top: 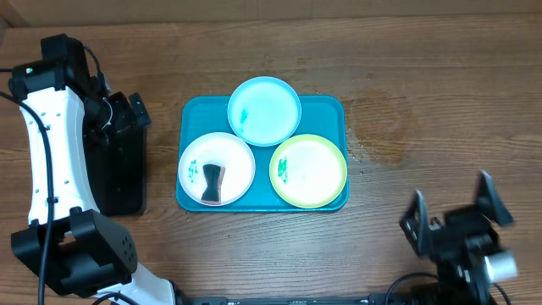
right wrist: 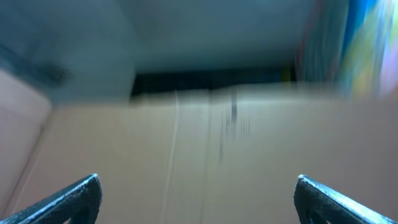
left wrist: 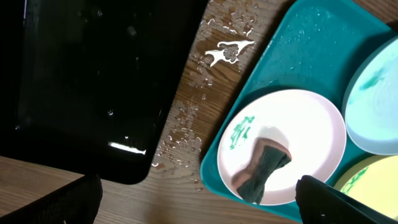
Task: Clean dirty plates on tray and stack at the side
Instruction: 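Carry the sponge with the left gripper onto the white plate, then reach the right gripper over and grip the white plate's rim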
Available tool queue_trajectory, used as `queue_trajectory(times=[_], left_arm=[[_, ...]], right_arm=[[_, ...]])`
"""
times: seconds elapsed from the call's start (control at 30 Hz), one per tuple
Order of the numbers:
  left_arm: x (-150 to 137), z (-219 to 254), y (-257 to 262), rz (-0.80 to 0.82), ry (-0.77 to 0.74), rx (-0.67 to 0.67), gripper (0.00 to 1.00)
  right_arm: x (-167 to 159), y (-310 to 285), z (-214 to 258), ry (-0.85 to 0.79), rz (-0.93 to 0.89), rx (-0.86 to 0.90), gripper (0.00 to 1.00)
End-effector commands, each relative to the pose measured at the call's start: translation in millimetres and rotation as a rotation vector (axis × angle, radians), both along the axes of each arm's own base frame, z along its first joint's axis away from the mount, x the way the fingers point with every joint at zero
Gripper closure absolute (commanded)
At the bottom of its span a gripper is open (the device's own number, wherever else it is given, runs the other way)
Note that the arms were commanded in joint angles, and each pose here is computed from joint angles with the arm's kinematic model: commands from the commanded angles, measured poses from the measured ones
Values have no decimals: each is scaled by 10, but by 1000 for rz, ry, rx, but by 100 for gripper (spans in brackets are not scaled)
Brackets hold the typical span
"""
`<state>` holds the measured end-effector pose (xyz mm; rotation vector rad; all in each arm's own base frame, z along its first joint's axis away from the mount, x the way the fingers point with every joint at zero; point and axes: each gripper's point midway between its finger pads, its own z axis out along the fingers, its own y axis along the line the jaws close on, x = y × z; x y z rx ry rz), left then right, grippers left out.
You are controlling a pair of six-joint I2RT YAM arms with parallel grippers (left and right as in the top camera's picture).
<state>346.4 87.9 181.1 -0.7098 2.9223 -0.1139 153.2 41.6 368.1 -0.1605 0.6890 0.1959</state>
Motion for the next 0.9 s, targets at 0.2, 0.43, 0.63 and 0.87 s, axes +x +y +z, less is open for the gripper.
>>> queue_trajectory(times=[0.2, 0.43, 0.63, 0.87], left_arm=[[20, 26, -1, 40, -7, -1, 0], [18, 26, -1, 56, -5, -4, 0], [6, 24, -5, 73, 0, -8, 0], [-9, 22, -9, 73, 6, -9, 0]], right_arm=[[420, 448, 729, 394, 127, -279, 0], [859, 1107, 832, 923, 625, -429, 0], [1164, 1529, 727, 1072, 1029, -418, 0], [2081, 1793, -477, 1562, 503, -192, 10]])
